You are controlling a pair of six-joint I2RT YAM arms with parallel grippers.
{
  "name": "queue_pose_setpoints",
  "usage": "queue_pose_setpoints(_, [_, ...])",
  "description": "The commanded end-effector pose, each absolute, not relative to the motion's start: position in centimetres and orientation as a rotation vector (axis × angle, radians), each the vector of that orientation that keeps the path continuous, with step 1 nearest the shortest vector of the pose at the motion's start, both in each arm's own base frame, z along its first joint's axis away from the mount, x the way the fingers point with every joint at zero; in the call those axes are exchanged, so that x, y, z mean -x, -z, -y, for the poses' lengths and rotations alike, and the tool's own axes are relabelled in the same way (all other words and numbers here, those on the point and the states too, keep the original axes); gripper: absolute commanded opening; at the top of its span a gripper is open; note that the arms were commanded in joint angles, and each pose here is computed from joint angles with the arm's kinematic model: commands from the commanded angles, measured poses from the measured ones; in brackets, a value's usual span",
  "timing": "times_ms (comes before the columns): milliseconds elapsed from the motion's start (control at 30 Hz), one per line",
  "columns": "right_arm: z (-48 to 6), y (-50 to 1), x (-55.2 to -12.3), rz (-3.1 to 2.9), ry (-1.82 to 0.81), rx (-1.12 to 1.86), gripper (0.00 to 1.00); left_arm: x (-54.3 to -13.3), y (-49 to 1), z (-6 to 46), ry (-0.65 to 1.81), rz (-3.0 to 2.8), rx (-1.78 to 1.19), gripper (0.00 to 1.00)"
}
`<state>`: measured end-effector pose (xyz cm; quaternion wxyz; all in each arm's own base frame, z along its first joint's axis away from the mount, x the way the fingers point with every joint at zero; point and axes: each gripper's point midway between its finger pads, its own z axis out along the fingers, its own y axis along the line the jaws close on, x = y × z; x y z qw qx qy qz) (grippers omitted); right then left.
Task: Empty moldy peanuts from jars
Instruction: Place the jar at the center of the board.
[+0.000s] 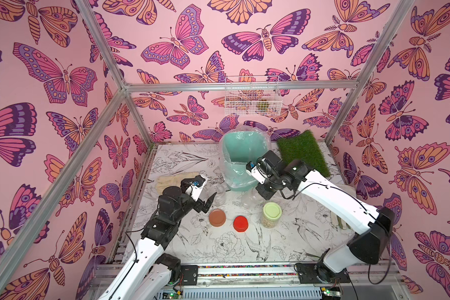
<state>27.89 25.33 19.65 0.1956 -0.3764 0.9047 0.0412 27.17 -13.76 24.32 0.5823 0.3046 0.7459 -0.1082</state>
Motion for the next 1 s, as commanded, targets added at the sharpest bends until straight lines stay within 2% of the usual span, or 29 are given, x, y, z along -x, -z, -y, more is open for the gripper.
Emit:
queue_pose_setpoints(0, [-26.0, -18.5, -29.2, -2.571, -0.066, 0.968, 0.01, -27.4, -24.0, 13.4, 0.254, -1.744, -0.676, 1.00])
queue_pose_setpoints(333, [-28.3, -15.5, -31.1, -2.604, -0.075, 0.838, 0.05, -27.6, -22.3, 13.7, 0.267, -1.780, -0.717, 1.00])
queue_pose_setpoints(767, [-28.9, -13.2, -32.4, -2.625, 0.032, 0.819, 0.09, -27.6, -21.7, 13.2, 0.265, -1.789, -0.711, 1.00])
queue_pose_setpoints(967, [-29.3, -13.3, -32.6, -2.619, 0.042, 0.838, 0.21, -27.6, -21.7, 13.1, 0.268, -1.790, -0.710, 1.00])
